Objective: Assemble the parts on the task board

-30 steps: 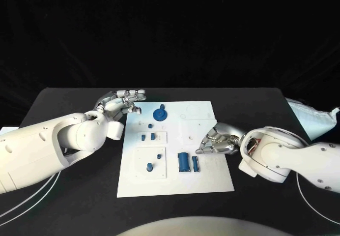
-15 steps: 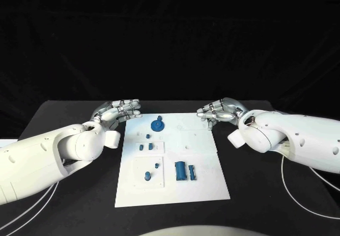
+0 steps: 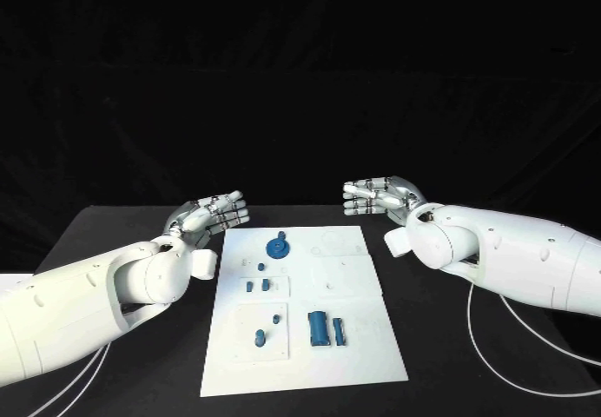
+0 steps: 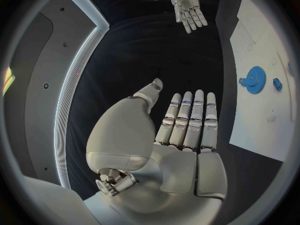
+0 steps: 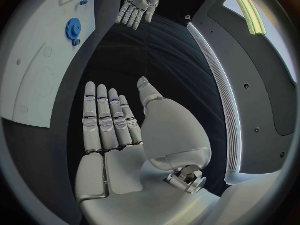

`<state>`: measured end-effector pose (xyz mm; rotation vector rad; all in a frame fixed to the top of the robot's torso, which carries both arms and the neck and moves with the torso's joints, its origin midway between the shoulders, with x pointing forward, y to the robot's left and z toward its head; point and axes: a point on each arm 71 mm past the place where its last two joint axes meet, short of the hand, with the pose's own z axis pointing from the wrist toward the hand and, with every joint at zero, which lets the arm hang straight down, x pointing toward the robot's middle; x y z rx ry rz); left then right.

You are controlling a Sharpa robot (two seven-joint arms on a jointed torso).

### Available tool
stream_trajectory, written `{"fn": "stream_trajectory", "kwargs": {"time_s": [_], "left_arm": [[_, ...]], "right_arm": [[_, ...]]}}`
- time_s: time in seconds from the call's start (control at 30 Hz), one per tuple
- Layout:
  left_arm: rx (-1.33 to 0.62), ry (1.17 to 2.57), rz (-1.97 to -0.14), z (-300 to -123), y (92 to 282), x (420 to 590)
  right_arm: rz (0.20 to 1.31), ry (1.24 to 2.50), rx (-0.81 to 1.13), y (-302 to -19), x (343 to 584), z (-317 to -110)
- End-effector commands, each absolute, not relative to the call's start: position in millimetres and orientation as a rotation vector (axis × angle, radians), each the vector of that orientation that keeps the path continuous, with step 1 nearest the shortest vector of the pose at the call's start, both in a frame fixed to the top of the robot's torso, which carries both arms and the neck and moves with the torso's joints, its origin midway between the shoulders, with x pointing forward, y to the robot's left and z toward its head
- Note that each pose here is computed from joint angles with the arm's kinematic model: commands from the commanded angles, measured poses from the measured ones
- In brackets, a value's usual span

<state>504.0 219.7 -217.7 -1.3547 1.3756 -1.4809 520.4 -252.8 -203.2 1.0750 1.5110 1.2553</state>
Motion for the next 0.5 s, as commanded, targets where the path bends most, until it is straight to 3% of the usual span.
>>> {"fn": "stream_trajectory", "kwargs": {"time_s": [0.03, 0.5], "left_arm": [[-1.339, 1.364, -1.465, -217.6, 215.9, 501.3], [-1.241, 1.252, -1.275, -224.2, 197.1, 470.8]], "right_arm": [[1.255, 1.484, 1.079, -247.0, 516.7, -204.9], [1.246, 1.261, 1.187, -202.0, 473.6, -221.5]]}}
